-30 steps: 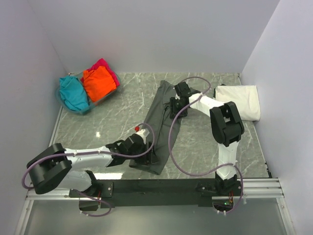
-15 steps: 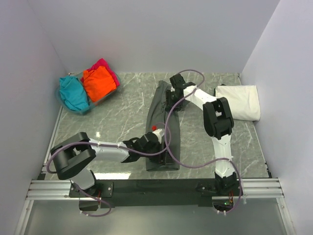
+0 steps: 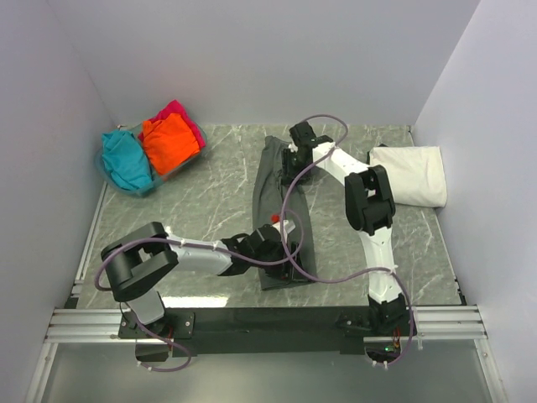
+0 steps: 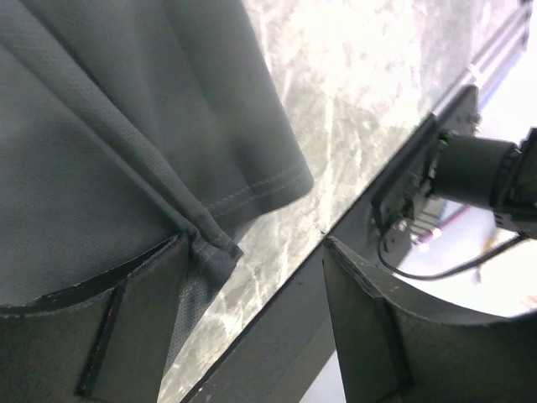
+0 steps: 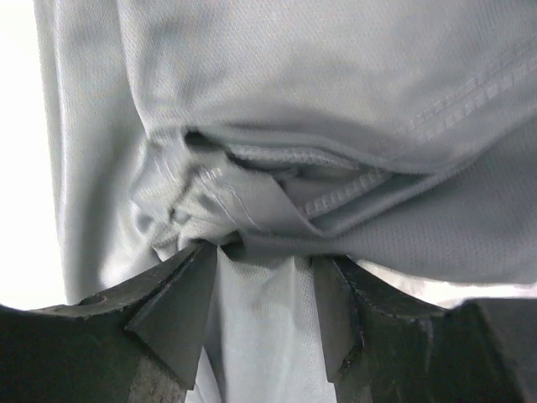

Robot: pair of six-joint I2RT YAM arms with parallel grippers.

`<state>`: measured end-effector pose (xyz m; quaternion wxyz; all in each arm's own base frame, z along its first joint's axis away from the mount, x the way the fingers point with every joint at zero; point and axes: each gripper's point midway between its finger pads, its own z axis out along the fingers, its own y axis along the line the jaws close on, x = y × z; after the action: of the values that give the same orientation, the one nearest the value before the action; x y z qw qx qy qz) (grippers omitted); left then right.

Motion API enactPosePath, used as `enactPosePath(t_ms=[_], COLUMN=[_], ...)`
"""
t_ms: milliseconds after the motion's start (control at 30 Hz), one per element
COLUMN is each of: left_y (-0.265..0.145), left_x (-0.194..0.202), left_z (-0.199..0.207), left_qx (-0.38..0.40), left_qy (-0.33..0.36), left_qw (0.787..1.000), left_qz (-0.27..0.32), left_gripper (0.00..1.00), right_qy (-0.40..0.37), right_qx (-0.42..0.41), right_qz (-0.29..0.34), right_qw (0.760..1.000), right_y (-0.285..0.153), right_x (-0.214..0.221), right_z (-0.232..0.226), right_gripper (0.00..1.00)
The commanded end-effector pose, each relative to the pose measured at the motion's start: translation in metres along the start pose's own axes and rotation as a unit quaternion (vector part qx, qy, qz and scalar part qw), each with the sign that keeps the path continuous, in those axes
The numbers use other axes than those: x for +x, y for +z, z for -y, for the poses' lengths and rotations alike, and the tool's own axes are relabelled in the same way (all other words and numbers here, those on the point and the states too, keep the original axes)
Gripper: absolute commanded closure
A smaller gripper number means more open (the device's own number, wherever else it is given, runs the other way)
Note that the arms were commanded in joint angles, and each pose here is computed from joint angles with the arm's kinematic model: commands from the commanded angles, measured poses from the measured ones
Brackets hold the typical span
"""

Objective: Fold and stack the t-shirts
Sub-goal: Fold the tshirt

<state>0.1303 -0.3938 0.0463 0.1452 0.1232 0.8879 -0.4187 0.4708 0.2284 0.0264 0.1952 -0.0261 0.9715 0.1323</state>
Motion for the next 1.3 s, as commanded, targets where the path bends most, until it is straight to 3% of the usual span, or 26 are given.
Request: enactPosePath(t_ms=[0, 167, 333, 467, 567, 700, 967, 1267], left_y=[-0.013, -0.047, -0.081, -0.088, -0.089, -0.096, -0.099, -0.086], left_x=[-0.028, -0.061, -0.077, -0.056, -0.037, -0.019, 0.002, 0.018], left_z=[0.022, 0.035, 0.035, -0.009, -0.04, -0.06, -0.068, -0.071], left_qx=[-0.005, -0.035, -0.048, -0.122, -0.165, -0.192, -0.178, -0.188], left_qy=[0.028, 0.05, 0.032, -0.006, -0.03, -0.053, -0.072, -0.074], left_qw=[0.998, 0.992, 0.983, 0.979, 0.975, 0.97, 0.974, 0.976], left_qz=[0.047, 0.113, 0.177, 0.165, 0.149, 0.138, 0.118, 0.081], left_gripper=[0.29, 0.27, 0.25, 0.25, 0.26, 0.27, 0.28, 0.32], right_qy=[0.0, -0.002, 0.012, 0.026, 0.047, 0.061, 0.085, 0.098], right_qx=[-0.001, -0.013, -0.002, -0.014, -0.012, -0.025, -0.04, -0.052], right_qz=[-0.002, 0.073, 0.099, 0.11, 0.076, 0.059, 0.021, -0.007], right_qw=[1.0, 0.997, 0.995, 0.993, 0.996, 0.996, 0.995, 0.994], right_y=[-0.019, -0.081, -0.122, -0.147, -0.139, -0.144, -0.155, -0.149], right_x=[0.016, 0.016, 0.054, 0.094, 0.151, 0.195, 0.261, 0.29], right_z=[0.007, 0.006, 0.02, 0.023, 0.031, 0.027, 0.023, 0.017], right_gripper=[0.43, 0.41, 0.41, 0.41, 0.41, 0.41, 0.42, 0.42])
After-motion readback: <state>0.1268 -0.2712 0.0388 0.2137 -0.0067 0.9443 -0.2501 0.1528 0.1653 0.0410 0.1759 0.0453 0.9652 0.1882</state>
